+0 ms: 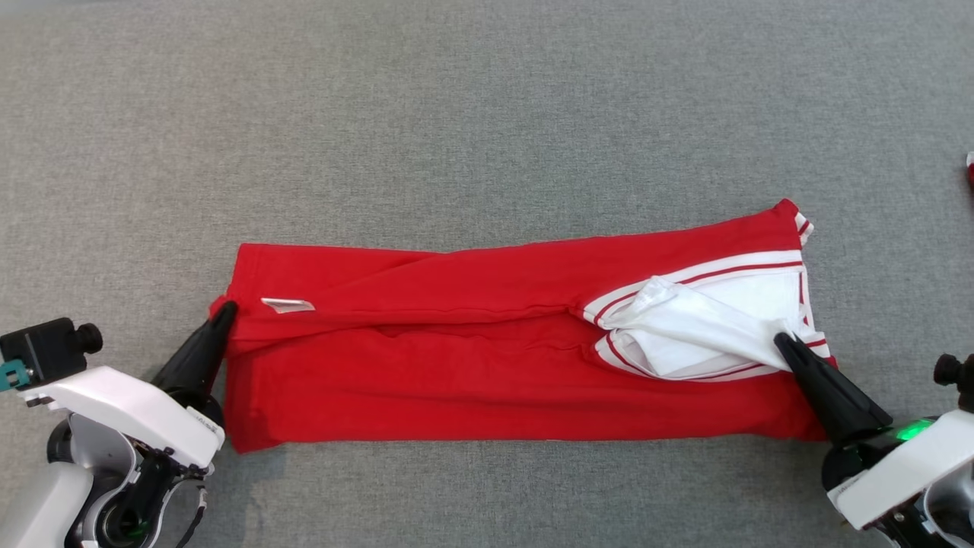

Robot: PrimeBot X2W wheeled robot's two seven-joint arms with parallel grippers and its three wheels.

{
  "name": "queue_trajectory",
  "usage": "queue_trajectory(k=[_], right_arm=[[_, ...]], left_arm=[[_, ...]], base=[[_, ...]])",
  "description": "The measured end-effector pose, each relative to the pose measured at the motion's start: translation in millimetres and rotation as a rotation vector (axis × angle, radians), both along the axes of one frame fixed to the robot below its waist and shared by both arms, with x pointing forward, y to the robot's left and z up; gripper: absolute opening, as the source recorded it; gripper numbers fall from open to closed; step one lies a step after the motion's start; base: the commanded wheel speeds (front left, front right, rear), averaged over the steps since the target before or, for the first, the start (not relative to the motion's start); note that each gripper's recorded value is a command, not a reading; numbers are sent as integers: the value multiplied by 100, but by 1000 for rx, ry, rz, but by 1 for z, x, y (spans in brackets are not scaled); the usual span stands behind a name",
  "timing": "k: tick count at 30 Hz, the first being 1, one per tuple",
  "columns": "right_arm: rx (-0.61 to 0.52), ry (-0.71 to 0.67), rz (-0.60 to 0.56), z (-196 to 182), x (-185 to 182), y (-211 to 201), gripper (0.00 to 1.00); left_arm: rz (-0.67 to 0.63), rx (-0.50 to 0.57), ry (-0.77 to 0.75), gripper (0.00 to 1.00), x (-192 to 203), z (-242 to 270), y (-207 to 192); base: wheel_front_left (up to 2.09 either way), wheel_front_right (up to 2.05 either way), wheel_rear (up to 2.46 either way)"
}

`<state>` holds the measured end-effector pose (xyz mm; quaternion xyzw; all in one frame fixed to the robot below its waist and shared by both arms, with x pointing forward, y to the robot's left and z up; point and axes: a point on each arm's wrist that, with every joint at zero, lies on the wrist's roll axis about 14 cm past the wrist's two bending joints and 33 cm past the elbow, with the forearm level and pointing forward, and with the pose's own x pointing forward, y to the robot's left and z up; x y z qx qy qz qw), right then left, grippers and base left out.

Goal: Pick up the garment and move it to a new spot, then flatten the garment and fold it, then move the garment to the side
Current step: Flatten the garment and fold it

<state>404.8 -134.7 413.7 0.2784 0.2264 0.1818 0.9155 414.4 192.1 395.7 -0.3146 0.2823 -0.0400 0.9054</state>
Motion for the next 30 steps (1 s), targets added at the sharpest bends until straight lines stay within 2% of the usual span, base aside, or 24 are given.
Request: queue_trajectory(k=[1,8,10,11,14,18,23,30], right_arm=[[4,-8,-13,1,2,0,100],[-39,-231,-130,40,27,-9,100],[-60,-306,-161,54,33,-13,100],[-60,-306,-161,54,33,-13,100],[-98,-402,-217,72,42,-20,100],[-171,-465,-229,82,46,-19,100],[-273,-523,-218,89,50,-17,100],[-356,-511,-202,80,46,-18,100]], left_arm=[[9,19,-9,100,1,-1,3],[206,190,-269,100,28,40,35],[228,253,-337,100,32,54,38],[228,253,-337,100,32,54,38],[264,297,-438,100,37,81,38],[300,361,-582,100,39,120,39],[261,470,-688,100,32,140,36],[178,563,-639,100,12,116,37]], base=[[0,0,0],[0,0,0],[0,0,0],[0,0,0],[0,0,0],[0,0,0],[0,0,0],[0,0,0]])
